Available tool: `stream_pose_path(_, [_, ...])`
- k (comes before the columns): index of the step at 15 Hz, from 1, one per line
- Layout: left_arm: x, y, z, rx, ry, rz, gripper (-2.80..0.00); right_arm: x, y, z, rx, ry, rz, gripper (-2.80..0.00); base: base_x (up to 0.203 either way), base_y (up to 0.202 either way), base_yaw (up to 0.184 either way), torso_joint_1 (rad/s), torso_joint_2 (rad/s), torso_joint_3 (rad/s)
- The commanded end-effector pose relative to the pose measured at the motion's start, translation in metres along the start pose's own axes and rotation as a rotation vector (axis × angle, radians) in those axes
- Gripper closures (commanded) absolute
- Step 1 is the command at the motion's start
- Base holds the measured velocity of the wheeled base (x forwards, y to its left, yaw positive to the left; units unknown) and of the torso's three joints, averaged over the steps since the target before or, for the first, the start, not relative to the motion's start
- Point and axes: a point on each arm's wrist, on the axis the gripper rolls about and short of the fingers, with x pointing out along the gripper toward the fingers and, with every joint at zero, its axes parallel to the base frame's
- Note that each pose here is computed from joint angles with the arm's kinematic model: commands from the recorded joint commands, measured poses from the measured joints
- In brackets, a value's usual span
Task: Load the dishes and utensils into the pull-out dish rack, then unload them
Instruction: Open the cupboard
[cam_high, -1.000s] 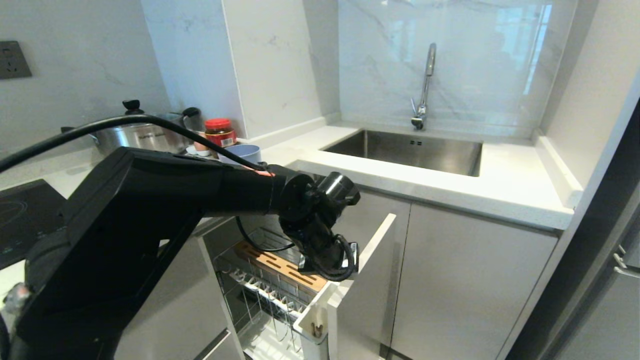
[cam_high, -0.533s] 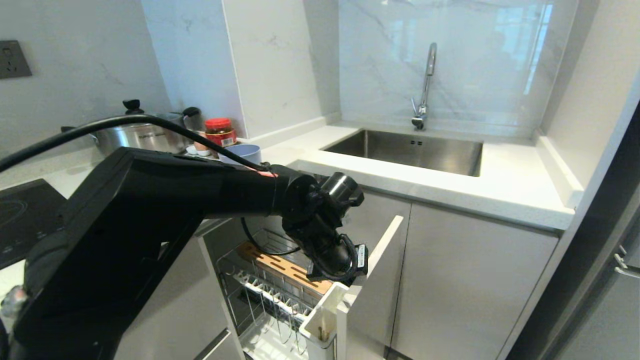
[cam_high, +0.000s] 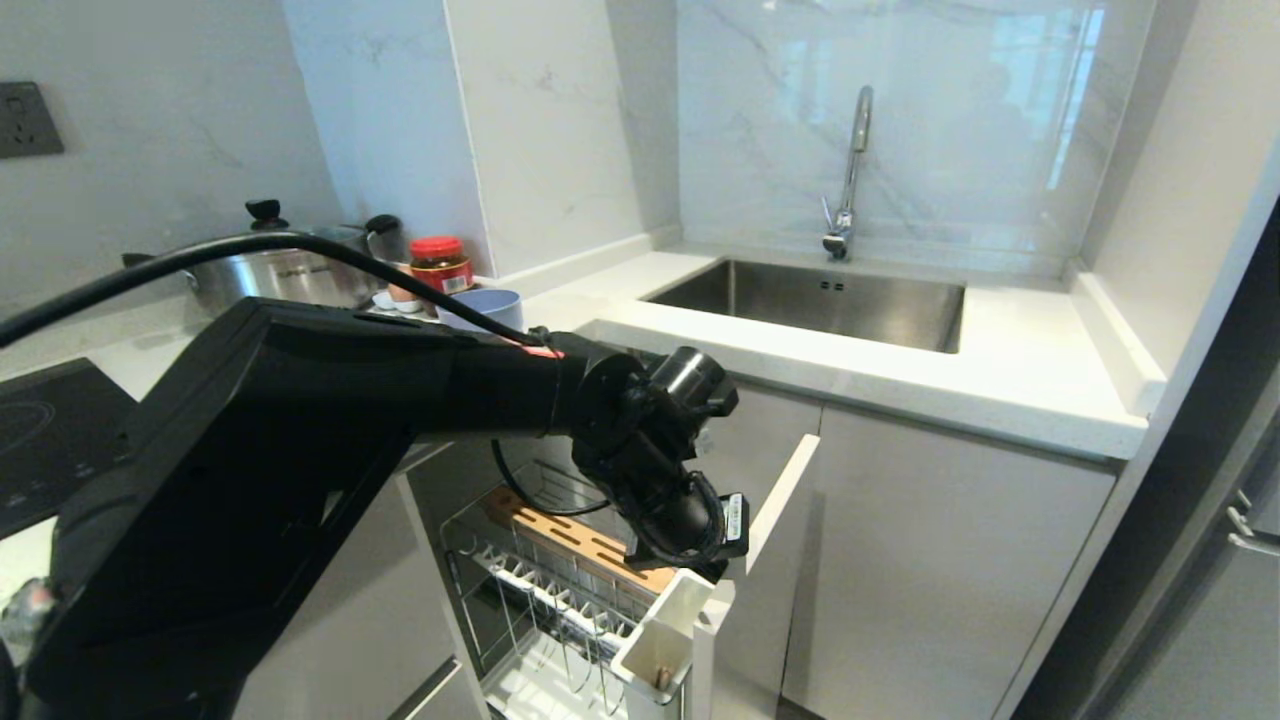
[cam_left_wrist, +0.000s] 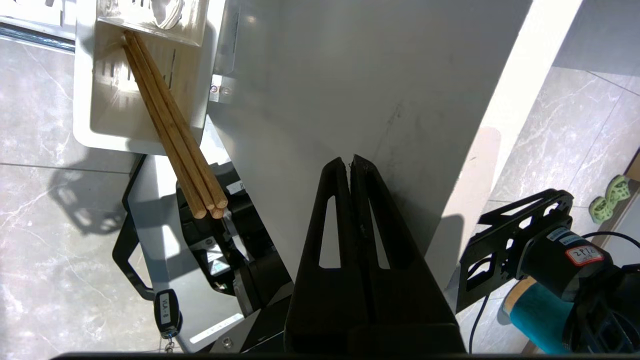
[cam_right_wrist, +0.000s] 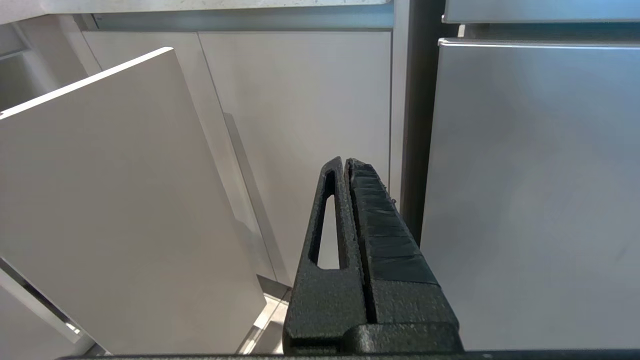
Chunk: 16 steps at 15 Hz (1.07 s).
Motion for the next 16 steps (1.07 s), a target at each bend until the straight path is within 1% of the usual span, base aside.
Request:
stream_pose_path(1, [0.002,0.0,-0.001,-0.003,0.009,0.001,0.0,0.0,0.0,0.0,0.001,-0.003,0.0,0.0,0.0,0.0,0.0,0.0,0.0,0.0])
stream_pose_path(3, [0.003,0.001,0.0,-0.005,0.008,0.009,0.0,0.0,0.0,0.0,0.001,-0.004,0.001,0.0,0.0,0.0,0.0,0.0,0.0,0.0])
stream_pose_path(4, [0.003,0.004,0.001,-0.012,0.002,0.026,0.0,0.0,0.0,0.0,0.001,-0.003,0.0,0.0,0.0,0.0,0.0,0.0,0.0,0.0])
stream_pose_path(7, [-0.006,0.025,0.014,-0.054,-0.098,0.159,0.0,0.0,0.0,0.0,0.001,-0.003,0.0,0.0,0.0,0.0,0.0,0.0,0.0,0.0])
stream_pose_path(8, [-0.01,0.031,0.018,-0.064,-0.13,0.19,0.0,0.0,0.0,0.0,0.001,-0.003,0.0,0.0,0.0,0.0,0.0,0.0,0.0,0.0])
stream_pose_path(9, [-0.018,0.039,0.025,-0.085,-0.18,0.233,0.0,0.0,0.0,0.0,0.001,-0.003,0.0,0.0,0.0,0.0,0.0,0.0,0.0,0.0])
stream_pose_path(11, [-0.042,0.047,0.033,-0.106,-0.257,0.253,0.0,0.0,0.0,0.0,0.001,-0.003,0.0,0.0,0.0,0.0,0.0,0.0,0.0,0.0])
stream_pose_path(13, [-0.074,0.049,0.033,-0.116,-0.33,0.237,0.0,0.0,0.0,0.0,0.001,-0.003,0.0,0.0,0.0,0.0,0.0,0.0,0.0,0.0])
stream_pose_path(14, [-0.096,0.047,0.03,-0.119,-0.384,0.23,0.0,0.0,0.0,0.0,0.001,-0.003,0.0,0.0,0.0,0.0,0.0,0.0,0.0,0.0])
stream_pose_path(16, [-0.145,0.04,0.017,-0.12,-0.514,0.23,0.0,0.0,0.0,0.0,0.001,-0.003,0.0,0.0,0.0,0.0,0.0,0.0,0.0,0.0])
